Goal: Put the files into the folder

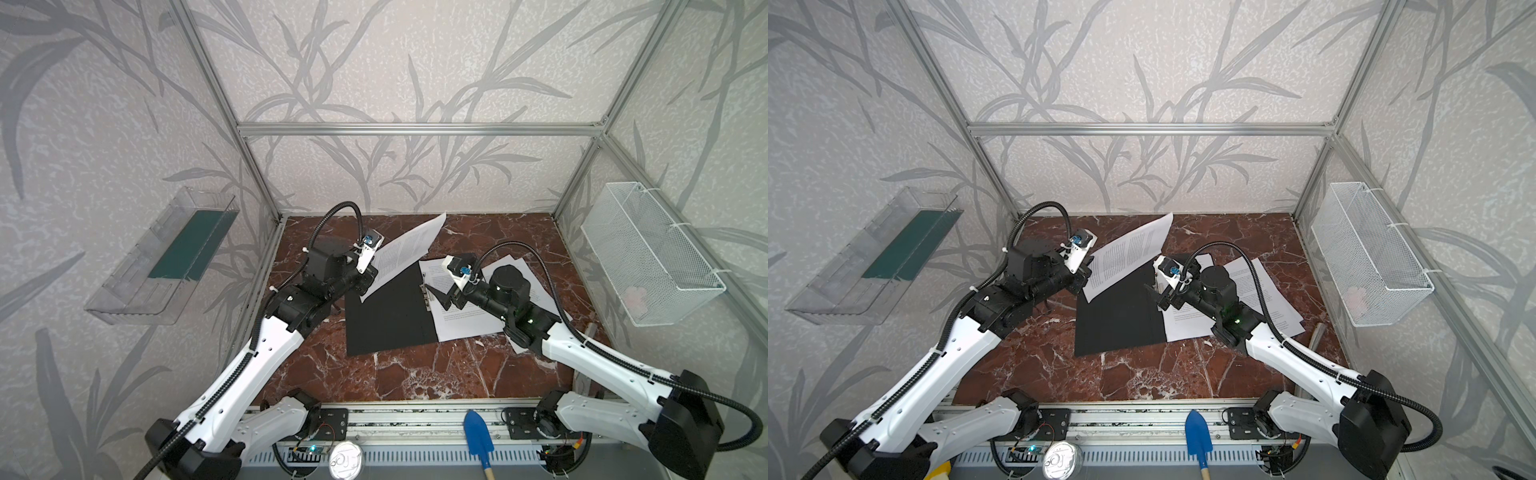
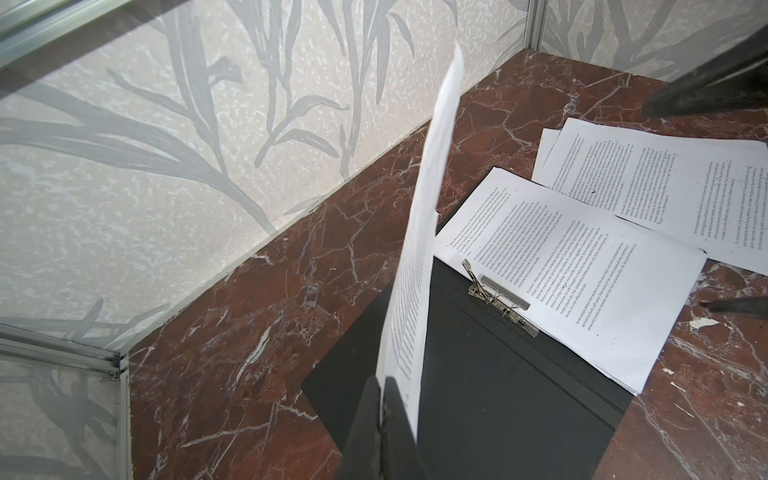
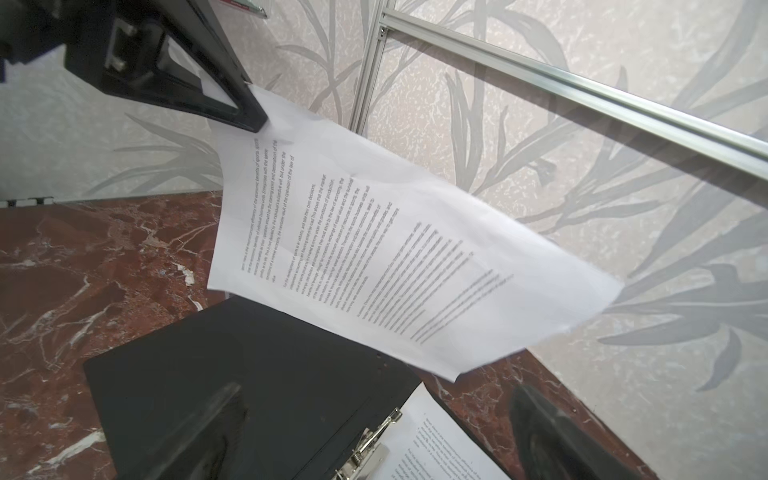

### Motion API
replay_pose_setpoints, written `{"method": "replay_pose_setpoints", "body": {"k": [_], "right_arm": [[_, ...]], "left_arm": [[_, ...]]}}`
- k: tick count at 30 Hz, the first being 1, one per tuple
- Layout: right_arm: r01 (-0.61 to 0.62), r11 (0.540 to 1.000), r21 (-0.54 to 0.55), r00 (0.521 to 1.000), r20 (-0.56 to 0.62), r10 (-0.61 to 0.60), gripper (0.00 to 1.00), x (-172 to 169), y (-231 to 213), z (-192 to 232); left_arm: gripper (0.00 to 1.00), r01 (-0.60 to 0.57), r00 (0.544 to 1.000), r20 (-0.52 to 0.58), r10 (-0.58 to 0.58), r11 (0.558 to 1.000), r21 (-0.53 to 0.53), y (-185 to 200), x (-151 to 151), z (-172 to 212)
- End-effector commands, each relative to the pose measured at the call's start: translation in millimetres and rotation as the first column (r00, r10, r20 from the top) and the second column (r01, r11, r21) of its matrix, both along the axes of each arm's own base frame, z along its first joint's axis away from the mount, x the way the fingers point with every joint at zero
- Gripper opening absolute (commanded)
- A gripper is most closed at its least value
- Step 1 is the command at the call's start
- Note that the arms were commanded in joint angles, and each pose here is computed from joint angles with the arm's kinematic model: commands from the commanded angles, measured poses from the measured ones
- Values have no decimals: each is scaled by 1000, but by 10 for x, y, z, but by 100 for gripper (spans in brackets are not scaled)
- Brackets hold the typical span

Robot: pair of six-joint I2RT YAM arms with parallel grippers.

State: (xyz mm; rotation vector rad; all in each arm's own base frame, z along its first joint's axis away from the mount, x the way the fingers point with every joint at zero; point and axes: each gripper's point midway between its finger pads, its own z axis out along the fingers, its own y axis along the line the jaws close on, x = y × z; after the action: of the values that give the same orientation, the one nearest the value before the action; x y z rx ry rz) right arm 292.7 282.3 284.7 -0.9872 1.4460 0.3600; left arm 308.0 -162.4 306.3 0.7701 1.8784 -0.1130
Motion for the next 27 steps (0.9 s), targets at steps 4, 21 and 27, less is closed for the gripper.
{"method": "replay_pose_setpoints", "body": {"k": [4,21,27], "right_arm": [[-39,971,-236,987,144,74,99,75,183,206],[-198,867,-457,955,111,276,84,215,627,144],[-211,850,-482,960,63,274,70,323,666,125]], "left_arm": [[0,37,998,49,-39,998,42,-28,-21,11],[0,80,993,79,-84,996,45,-105,-85,12],[0,76,992,94,-81,996,49,-95,-92,33]]}}
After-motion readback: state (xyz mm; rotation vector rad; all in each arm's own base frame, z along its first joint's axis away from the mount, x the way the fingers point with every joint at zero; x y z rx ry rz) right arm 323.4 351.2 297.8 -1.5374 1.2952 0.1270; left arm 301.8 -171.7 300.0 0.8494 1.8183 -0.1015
